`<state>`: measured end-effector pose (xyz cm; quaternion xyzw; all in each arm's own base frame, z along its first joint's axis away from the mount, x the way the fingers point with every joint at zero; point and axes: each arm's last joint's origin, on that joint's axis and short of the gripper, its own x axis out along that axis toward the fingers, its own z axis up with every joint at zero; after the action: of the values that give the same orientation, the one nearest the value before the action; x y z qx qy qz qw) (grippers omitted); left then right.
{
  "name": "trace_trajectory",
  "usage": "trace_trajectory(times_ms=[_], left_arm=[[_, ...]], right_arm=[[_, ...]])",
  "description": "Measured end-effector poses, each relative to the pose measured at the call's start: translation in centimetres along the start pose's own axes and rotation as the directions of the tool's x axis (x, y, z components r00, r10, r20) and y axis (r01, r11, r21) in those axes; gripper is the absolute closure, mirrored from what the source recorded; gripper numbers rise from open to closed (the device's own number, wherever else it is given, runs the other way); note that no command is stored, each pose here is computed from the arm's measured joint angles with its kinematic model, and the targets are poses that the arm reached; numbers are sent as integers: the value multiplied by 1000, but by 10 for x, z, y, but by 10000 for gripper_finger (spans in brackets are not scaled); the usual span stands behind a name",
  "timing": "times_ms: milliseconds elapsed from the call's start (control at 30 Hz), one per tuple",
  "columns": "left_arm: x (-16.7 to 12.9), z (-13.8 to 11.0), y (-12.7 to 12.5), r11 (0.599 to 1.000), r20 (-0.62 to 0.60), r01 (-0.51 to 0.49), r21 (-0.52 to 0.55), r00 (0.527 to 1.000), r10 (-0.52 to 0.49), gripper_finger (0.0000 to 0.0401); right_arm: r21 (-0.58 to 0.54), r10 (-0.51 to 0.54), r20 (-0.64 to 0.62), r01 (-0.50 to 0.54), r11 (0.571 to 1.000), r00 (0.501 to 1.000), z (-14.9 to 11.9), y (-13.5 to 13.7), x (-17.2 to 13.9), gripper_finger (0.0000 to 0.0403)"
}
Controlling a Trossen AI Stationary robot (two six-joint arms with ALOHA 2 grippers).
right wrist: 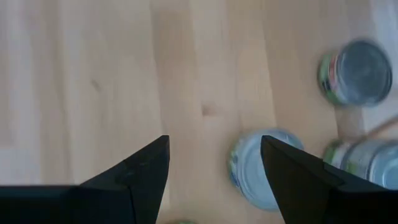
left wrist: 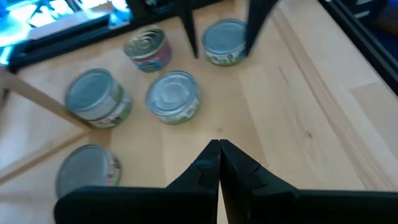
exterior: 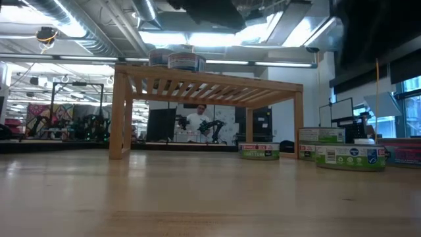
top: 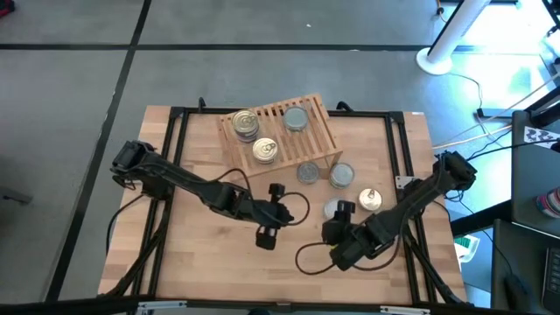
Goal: Stack canned seafood by type on shelf
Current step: Stack the green tuna can on top of the green tuna can on the shelf
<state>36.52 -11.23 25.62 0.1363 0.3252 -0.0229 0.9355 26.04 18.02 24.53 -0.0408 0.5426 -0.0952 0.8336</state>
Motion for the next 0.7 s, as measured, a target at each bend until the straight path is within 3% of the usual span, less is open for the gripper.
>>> trace_trajectory(times_ms=[267,467,700], left_arm=[[16,-7,-7,999,-26,49,1,998,-49,398],[29,-11,-11,998,-31,53,21,998,-52,398],[34,-15,-13,998,-49,55,23,997,-54,398]], right_arm=[[179,-12,-135,37,983,991,-28,-4,28,153],[55,-101,-117,108,993,988,-40,-9,42,153],[30,-109,-100,113,993,989,-54,-11,59,153]])
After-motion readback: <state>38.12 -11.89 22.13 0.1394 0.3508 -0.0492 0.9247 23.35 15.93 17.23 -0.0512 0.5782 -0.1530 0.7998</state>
